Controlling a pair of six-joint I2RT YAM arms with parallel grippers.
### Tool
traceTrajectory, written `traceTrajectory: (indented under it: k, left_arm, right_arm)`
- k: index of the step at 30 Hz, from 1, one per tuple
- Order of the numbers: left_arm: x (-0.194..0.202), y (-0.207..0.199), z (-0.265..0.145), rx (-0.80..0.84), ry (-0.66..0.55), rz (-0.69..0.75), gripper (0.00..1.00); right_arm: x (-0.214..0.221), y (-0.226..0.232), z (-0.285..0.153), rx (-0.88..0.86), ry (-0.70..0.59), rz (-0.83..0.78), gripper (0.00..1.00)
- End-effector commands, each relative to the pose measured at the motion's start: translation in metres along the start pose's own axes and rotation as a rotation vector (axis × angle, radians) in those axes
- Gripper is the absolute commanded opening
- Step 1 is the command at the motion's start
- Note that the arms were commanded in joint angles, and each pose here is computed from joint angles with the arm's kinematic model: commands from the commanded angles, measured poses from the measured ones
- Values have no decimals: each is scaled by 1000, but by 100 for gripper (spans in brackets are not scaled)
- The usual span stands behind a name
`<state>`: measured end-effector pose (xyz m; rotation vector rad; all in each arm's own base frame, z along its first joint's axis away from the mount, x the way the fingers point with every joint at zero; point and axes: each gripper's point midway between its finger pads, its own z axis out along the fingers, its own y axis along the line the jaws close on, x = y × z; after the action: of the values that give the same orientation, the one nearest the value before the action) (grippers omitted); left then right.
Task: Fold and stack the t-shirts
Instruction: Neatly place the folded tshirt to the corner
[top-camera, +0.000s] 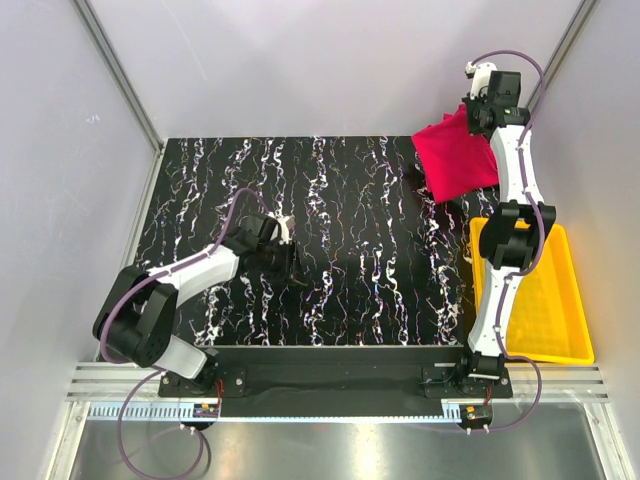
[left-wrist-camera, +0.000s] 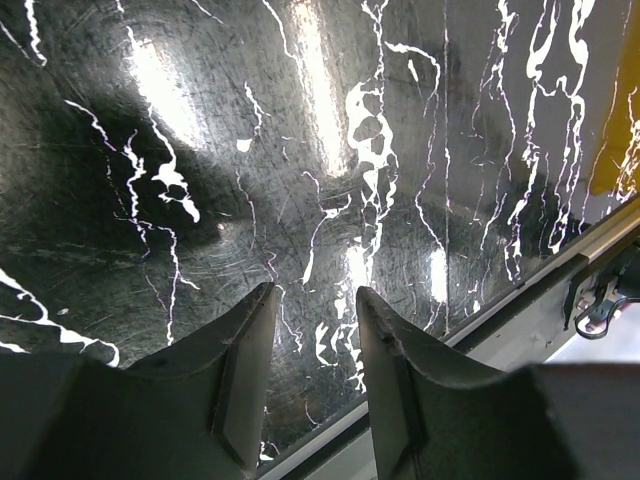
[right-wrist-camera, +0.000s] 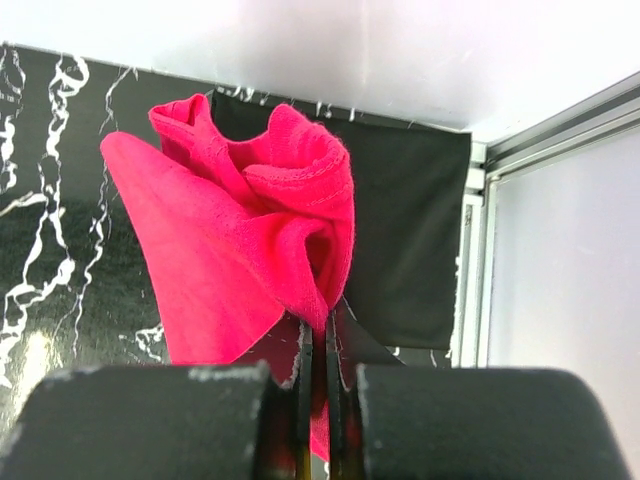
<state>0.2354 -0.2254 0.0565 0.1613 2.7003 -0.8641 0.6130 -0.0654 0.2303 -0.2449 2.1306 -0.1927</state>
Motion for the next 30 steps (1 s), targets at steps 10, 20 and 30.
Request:
traceTrajectory:
  k: [10, 20, 30]
  left_arm:
    - [-19, -9, 2, 58, -26, 19, 42]
    - [-21, -7, 7, 58, -10, 0, 42]
    - [-23, -7, 14, 58, 10, -20, 42]
  right_arm:
    - [-32, -33, 12, 72, -116, 27, 0]
    - [-21, -46, 32, 98, -108, 56, 0]
    - [1, -56, 63, 99, -103, 75, 0]
